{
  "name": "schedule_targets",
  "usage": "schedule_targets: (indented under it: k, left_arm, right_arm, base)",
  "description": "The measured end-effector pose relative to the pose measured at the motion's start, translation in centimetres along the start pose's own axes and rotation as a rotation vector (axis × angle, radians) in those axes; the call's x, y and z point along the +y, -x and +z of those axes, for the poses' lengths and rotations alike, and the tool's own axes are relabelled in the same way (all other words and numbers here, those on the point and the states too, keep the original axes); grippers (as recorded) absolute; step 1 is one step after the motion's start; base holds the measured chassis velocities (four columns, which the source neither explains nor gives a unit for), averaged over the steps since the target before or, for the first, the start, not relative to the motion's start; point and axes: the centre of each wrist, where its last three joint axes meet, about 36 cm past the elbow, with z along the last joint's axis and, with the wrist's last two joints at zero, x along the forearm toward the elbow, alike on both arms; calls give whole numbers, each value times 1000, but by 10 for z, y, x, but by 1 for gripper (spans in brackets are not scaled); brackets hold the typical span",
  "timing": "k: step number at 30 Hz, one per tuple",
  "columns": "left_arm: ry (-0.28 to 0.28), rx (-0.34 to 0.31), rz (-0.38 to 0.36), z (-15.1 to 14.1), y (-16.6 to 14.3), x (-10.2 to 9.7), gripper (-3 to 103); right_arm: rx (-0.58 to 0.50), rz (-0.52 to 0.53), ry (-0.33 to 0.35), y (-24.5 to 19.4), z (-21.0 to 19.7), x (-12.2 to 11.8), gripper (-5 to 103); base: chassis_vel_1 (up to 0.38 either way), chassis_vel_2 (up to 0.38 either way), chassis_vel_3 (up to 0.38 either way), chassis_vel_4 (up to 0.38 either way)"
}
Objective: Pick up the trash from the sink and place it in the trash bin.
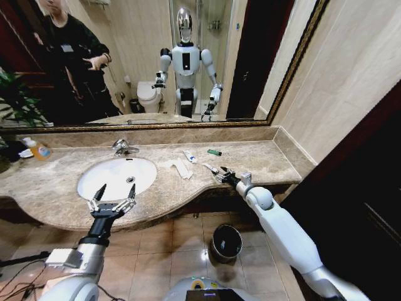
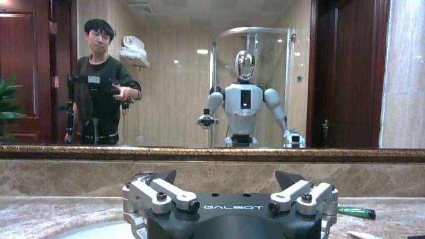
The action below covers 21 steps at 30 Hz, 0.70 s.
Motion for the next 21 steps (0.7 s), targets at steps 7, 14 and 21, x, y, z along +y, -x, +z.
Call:
schedule_targets:
  k: [7, 14, 21]
  left_arm:
    - [0, 0, 0, 0, 0, 0, 100]
    - [0, 0, 0, 0, 0, 0, 100]
    - [0, 0, 0, 0, 0, 0, 100]
  right_arm:
    - [9, 8, 4, 3, 4, -2, 93]
    - [9, 10, 8, 3, 4, -2, 68]
    - [10, 12, 9, 4, 6, -1, 45]
  base:
    - [0, 0, 0, 0]
    - [0, 0, 0, 0]
    - [0, 0, 0, 0]
